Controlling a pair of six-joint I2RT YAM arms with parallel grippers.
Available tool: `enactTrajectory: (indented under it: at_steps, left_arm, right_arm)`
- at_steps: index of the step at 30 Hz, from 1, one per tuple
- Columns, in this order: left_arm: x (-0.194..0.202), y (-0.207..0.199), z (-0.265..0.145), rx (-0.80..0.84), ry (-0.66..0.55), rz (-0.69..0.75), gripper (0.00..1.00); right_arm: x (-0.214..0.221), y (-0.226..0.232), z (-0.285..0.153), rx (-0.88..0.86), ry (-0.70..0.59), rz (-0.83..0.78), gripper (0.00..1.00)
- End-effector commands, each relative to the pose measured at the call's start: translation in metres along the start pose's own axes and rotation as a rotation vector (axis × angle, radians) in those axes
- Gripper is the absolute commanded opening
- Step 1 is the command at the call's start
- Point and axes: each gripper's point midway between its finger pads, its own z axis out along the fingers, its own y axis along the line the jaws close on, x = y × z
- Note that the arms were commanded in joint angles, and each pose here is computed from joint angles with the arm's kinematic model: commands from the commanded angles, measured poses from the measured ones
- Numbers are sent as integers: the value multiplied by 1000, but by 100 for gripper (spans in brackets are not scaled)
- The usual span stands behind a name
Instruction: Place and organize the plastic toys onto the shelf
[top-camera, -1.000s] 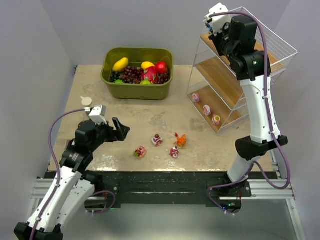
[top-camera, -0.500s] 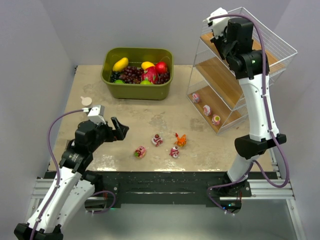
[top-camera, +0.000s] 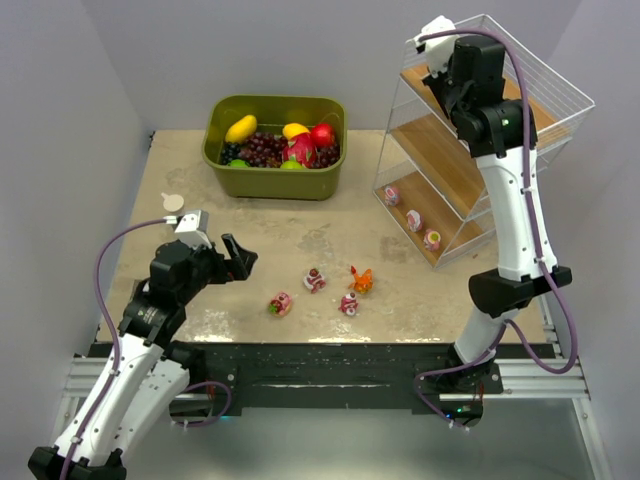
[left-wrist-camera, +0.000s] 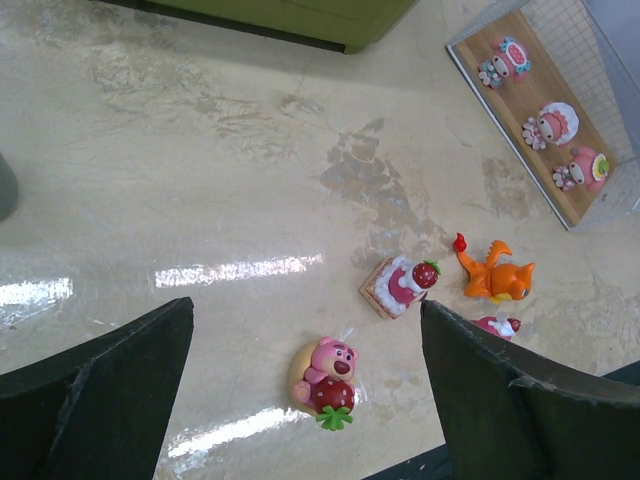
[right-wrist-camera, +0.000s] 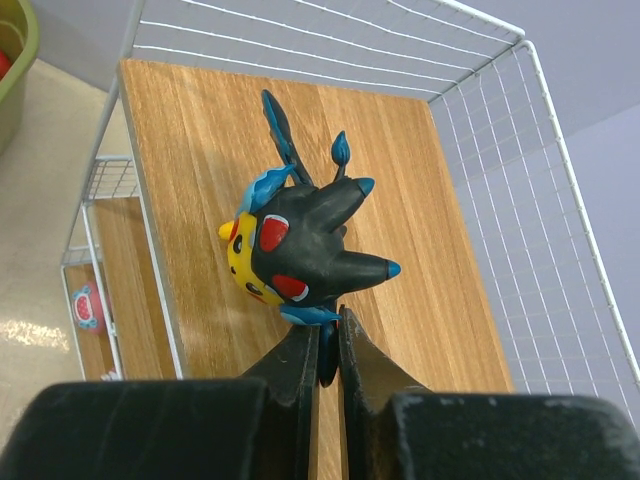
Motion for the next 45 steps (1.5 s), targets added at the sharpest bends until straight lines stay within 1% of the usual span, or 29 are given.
enactTrajectory:
  at_steps: [1, 10, 19, 20, 23, 34, 41, 45]
  left_arm:
    - [-7, -2, -1, 3, -33, -7, 100]
    - [-9, -2, -2, 5, -41, -8, 100]
    - [-6, -1, 0, 0, -26, -9, 100]
    - [-6, -1, 0, -1, -25, -9, 100]
    - [-8, -2, -1, 4, -32, -8, 100]
    - [-8, -2, -2, 5, -37, -7, 100]
    - [-7, -1, -1, 3, -33, -7, 100]
    - [-7, -1, 0, 1, -29, -4, 100]
  right_arm:
    - [4, -3, 1, -19, 17, -184, 6]
    - [10, 7, 8, -46, 35, -181, 9]
    - [14, 6, 10, -35, 53, -199, 21]
    - [13, 4, 10, -25, 52, -195, 25]
    - [16, 2, 12, -8, 65, -208, 29]
    - [13, -4, 10, 16, 46, -205, 32]
    - [12, -4, -10, -29, 24, -210, 35]
    - [11, -3, -33, -74, -20, -205, 38]
